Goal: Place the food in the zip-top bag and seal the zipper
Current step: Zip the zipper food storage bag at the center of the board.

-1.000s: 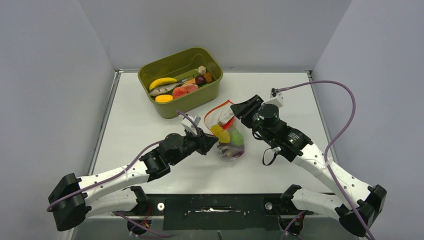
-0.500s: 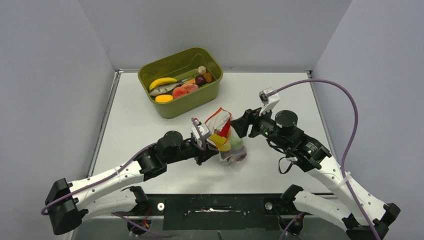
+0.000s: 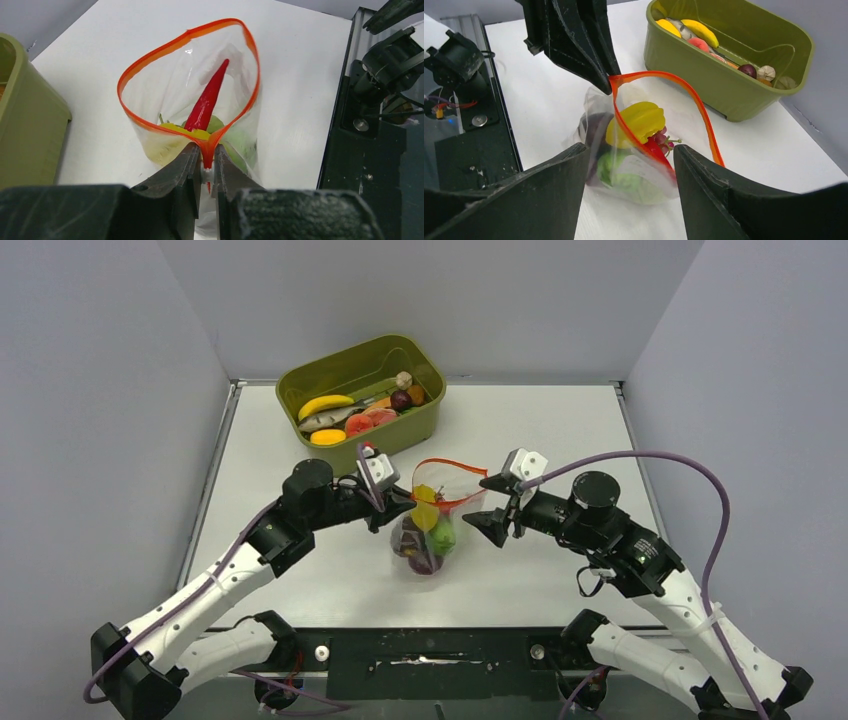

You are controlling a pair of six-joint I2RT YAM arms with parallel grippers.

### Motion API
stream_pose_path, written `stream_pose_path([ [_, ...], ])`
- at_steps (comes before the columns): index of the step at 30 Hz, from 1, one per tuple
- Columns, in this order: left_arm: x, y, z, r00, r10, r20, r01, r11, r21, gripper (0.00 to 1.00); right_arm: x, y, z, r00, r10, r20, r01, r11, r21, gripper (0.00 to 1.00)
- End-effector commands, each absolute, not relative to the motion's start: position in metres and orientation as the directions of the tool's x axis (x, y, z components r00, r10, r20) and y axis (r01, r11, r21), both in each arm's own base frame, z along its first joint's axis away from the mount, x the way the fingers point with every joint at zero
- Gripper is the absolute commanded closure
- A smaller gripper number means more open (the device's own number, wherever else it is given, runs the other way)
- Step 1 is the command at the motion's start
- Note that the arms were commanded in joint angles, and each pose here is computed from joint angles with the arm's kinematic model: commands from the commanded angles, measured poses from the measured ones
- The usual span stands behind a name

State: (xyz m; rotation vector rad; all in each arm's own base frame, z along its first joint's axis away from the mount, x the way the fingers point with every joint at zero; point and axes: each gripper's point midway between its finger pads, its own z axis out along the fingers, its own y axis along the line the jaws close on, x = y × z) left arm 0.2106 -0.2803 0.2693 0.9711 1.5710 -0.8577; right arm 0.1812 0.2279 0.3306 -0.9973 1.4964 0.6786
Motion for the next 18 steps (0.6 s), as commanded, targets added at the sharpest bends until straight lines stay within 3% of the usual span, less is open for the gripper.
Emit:
stream_pose_path([
  [1,0.193,-0.279,0.291,0.008,0.171,-0.985,0.96,0.274,0.056,1.0,0.18,0.241,0.33,0.137,-0.236,-0.962,-0.899,0.378,-0.221,0.36],
  [13,0.171,-0.26,0.274,0.07,0.236,-0.969,0.968,0.22,0.124,1.0,0.196,0.285,0.328,0.248,-0.263,-0.932,-0.926,0.218,-0.308,0.21],
  [18,0.171,-0.256,0.276,0.087,0.249,-0.964,0.964,0.224,0.145,1.0,0.2,0.302,0.324,0.253,-0.308,-0.917,-0.935,0.167,-0.314,0.23],
])
